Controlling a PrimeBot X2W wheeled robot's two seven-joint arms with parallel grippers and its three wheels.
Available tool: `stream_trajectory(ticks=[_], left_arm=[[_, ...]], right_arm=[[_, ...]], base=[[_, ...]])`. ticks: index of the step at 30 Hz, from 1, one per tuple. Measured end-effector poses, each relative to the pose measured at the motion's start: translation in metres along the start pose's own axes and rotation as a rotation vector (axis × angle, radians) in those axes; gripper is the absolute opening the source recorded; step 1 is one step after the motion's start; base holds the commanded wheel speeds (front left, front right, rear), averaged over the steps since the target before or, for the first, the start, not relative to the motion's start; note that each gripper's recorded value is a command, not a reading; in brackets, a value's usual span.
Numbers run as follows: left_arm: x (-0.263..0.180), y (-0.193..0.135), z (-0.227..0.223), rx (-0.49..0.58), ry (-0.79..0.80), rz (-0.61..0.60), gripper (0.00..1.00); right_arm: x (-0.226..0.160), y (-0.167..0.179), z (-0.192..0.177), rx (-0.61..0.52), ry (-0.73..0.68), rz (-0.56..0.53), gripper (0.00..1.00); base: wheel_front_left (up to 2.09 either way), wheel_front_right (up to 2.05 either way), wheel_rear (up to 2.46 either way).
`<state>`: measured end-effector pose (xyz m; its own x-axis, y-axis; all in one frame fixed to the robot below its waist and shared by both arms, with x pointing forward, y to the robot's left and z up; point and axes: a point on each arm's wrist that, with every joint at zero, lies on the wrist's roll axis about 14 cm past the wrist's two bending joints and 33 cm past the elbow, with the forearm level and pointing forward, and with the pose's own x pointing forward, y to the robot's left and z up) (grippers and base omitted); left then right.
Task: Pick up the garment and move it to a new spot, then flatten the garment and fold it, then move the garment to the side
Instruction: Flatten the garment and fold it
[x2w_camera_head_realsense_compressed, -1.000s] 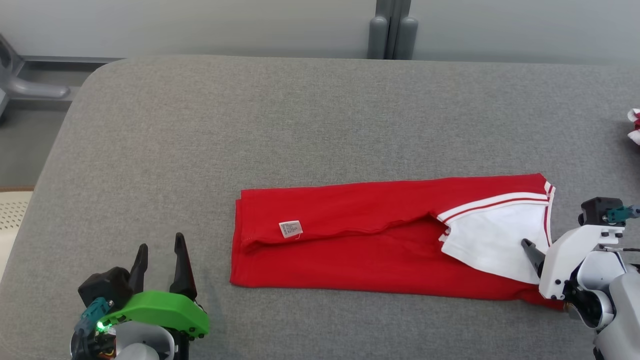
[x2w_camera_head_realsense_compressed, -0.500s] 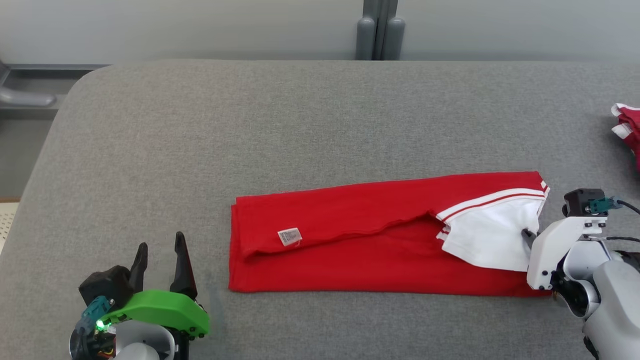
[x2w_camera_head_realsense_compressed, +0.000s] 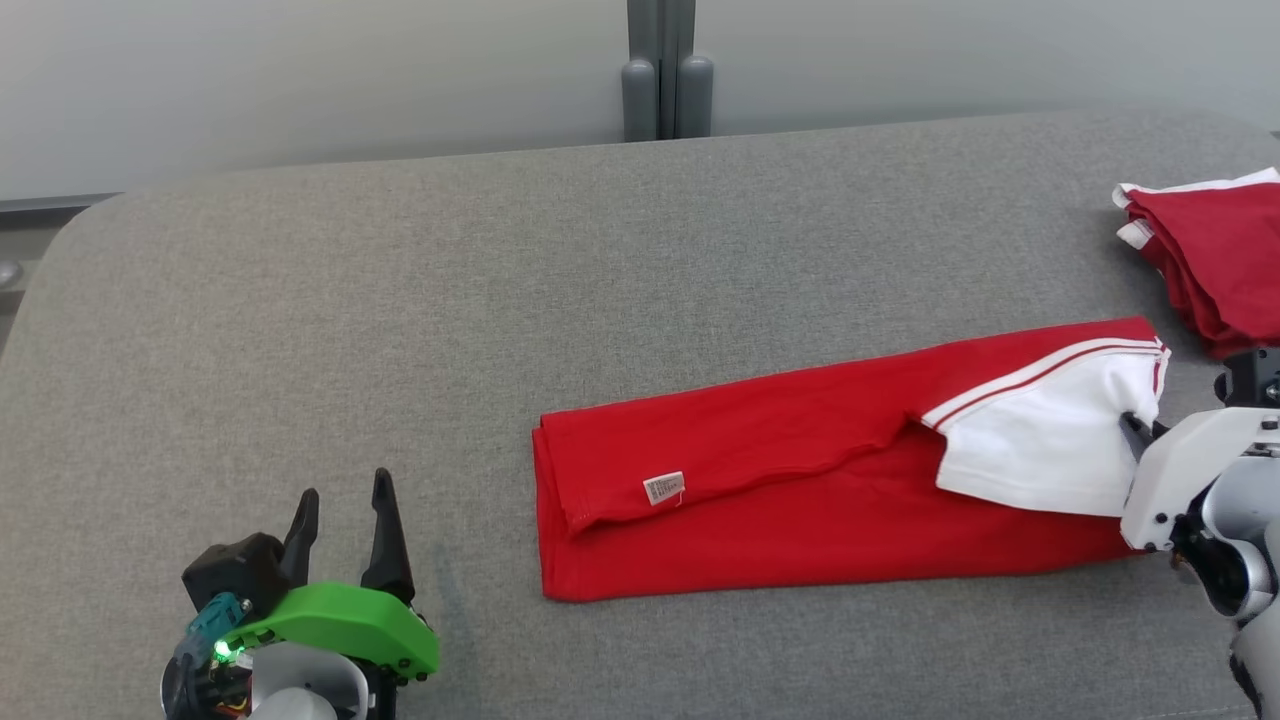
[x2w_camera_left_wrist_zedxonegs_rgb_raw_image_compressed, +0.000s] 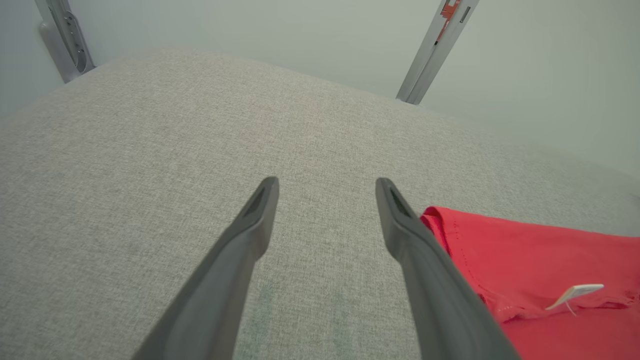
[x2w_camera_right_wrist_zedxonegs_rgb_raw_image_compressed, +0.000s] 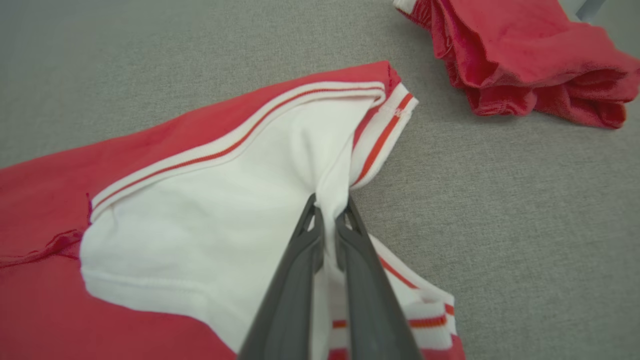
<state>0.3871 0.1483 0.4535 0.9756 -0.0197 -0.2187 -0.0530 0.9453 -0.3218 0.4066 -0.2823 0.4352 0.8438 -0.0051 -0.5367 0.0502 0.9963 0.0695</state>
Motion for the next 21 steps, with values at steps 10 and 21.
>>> stream_trajectory(ticks=[10,21], left_arm=[[-0.009,0.003,0.008,-0.011,-0.029,0.013,1.00],[-0.027,0.028,0.016,-0.042,-0.067,0.085,1.00]], right_arm=[[-0.015,0.088,0.033,-0.052,-0.118,0.232,0.00],[-0.040,0.229,0.033,-0.110,-0.118,0.595,0.00]], base=[[0.00,0.00,0.00],[0.00,0.00,0.00]])
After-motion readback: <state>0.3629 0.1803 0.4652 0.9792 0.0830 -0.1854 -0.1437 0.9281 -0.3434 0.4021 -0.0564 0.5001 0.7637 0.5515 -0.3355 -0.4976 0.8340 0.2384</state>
